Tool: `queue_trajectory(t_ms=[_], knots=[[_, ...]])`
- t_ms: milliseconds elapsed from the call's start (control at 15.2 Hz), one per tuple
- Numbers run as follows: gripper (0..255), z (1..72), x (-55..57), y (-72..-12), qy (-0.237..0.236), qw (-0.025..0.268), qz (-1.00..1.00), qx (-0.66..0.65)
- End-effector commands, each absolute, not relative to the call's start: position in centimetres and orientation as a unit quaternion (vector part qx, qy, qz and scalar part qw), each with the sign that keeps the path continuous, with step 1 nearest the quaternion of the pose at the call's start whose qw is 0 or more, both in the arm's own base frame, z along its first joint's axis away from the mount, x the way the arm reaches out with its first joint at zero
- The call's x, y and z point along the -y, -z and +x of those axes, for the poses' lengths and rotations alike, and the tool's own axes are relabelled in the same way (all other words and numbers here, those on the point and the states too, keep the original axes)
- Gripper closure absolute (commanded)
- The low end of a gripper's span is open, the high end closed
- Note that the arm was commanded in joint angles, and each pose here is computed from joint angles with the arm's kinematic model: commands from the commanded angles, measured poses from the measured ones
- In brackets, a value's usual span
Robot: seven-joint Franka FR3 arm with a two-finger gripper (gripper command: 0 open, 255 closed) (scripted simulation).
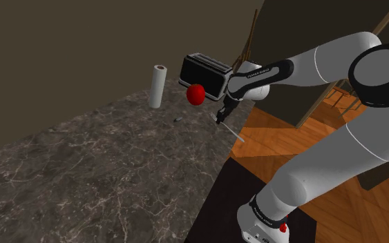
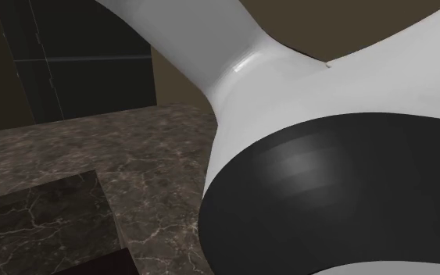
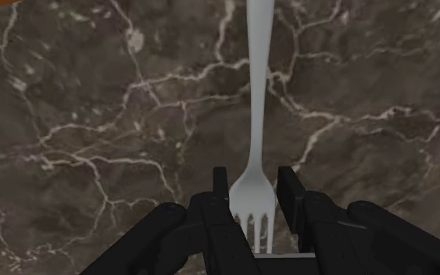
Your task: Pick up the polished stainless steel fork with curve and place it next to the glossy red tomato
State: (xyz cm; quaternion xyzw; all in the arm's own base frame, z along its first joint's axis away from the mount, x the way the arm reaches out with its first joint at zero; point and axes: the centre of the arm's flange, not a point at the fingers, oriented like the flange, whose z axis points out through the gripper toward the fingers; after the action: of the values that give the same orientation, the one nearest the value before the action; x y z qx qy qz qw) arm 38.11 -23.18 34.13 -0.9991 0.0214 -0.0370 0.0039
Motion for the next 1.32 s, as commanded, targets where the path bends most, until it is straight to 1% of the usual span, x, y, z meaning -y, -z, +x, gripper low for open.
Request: queue_trajectory(t_ms=[0,66,132,462,726,1254], knots=[[255,38.1,23.2,-34.1,0.037,0.004,-0.999,-0.021],[255,38.1,23.2,-34.1,0.037,0.004,-0.999,-0.021],[0,38.1,23.2,-34.1,0.037,0.004,-0.999,-0.021],[0,38.1,23.2,-34.1,0.037,0.004,-0.999,-0.021],[0,37.7,23.2,-39.1,0.037,0.004,-0.999,-0.021],[0,37.7,23.2,-39.1,0.037,0.004,-0.999,-0.021]])
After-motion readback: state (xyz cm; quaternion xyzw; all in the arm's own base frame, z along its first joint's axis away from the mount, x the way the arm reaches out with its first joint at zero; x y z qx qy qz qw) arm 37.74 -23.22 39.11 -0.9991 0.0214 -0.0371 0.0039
